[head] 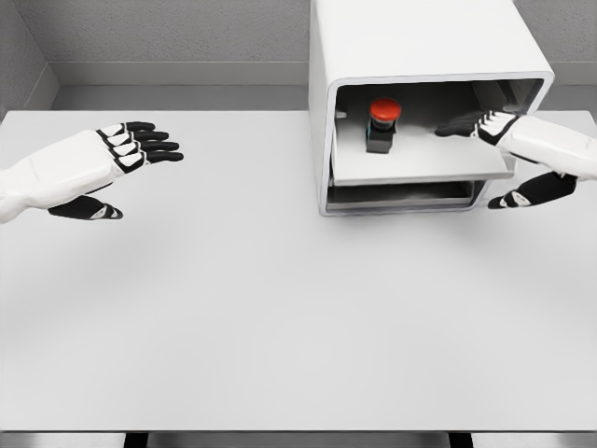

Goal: Slide open multi-storey tabletop storage cabinets and put open load switch and slide close multi-storey tabletop storage cabinets

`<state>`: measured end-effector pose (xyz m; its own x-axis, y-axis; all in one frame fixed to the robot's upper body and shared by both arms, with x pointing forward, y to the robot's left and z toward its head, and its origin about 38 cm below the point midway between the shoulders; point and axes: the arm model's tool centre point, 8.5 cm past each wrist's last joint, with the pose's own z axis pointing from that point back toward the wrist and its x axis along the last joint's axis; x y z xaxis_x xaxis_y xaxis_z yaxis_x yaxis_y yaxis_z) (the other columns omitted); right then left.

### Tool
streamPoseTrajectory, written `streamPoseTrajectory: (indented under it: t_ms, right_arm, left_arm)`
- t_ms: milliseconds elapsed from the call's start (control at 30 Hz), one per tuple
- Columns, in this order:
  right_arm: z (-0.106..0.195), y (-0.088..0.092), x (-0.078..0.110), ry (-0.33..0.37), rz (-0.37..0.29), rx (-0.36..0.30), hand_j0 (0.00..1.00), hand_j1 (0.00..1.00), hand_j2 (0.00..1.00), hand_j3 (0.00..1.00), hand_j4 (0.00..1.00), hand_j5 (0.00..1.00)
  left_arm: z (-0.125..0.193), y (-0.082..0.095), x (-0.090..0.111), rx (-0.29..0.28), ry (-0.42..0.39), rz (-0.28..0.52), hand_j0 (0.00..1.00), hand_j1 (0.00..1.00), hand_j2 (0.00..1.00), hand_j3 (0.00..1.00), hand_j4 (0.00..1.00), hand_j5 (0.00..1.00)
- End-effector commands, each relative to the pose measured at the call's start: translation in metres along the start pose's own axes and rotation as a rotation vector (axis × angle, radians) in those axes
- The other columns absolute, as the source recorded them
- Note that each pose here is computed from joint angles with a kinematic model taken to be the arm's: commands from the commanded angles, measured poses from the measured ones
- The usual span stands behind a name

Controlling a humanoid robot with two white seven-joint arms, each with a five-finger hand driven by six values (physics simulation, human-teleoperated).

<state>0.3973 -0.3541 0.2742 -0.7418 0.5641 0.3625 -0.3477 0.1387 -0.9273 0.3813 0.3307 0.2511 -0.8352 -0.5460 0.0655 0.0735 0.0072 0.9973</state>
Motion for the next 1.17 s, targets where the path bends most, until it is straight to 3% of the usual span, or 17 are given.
streamPoseTrajectory:
  t_ms: [0,167,333,500,600,667,1133]
  right_arm:
    - [0.007,-0.007,0.002,0.006,-0.001,-0.005,1.00,1.00,1.00,1.00,1.00,1.00]
    - [-0.004,0.005,0.001,-0.013,-0.029,0.007,1.00,1.00,1.00,1.00,1.00,1.00]
    - [-0.007,0.004,-0.001,-0.013,-0.032,-0.002,1.00,1.00,1.00,1.00,1.00,1.00]
    - [0.023,-0.022,0.017,0.015,0.064,0.023,1.00,1.00,1.00,1.00,1.00,1.00]
    - [0.039,-0.024,0.024,0.044,0.099,0.084,1.00,1.00,1.00,1.00,1.00,1.00]
    - [0.044,-0.014,0.022,0.057,0.080,0.111,1.00,1.00,1.00,1.00,1.00,1.00]
    - [0.047,-0.011,0.021,0.067,0.074,0.129,1.00,1.00,1.00,1.00,1.00,1.00]
  left_arm:
    - [0.000,0.001,0.000,0.005,0.001,0.005,1.00,1.00,1.00,1.00,1.00,1.00]
    - [-0.003,0.000,0.001,0.009,-0.005,0.007,1.00,1.00,1.00,1.00,1.00,1.00]
    - [-0.004,-0.001,0.002,0.011,-0.009,0.011,1.00,1.00,1.00,1.00,1.00,1.00]
    - [-0.004,-0.003,0.001,0.008,-0.006,0.013,1.00,1.00,1.00,1.00,1.00,1.00]
    - [-0.004,-0.003,0.001,0.008,-0.006,0.013,1.00,1.00,1.00,1.00,1.00,1.00]
    - [-0.004,-0.003,0.001,0.007,-0.005,0.014,1.00,1.00,1.00,1.00,1.00,1.00]
    - [-0.002,-0.011,0.002,-0.003,-0.003,0.031,1.00,1.00,1.00,1.00,1.00,1.00]
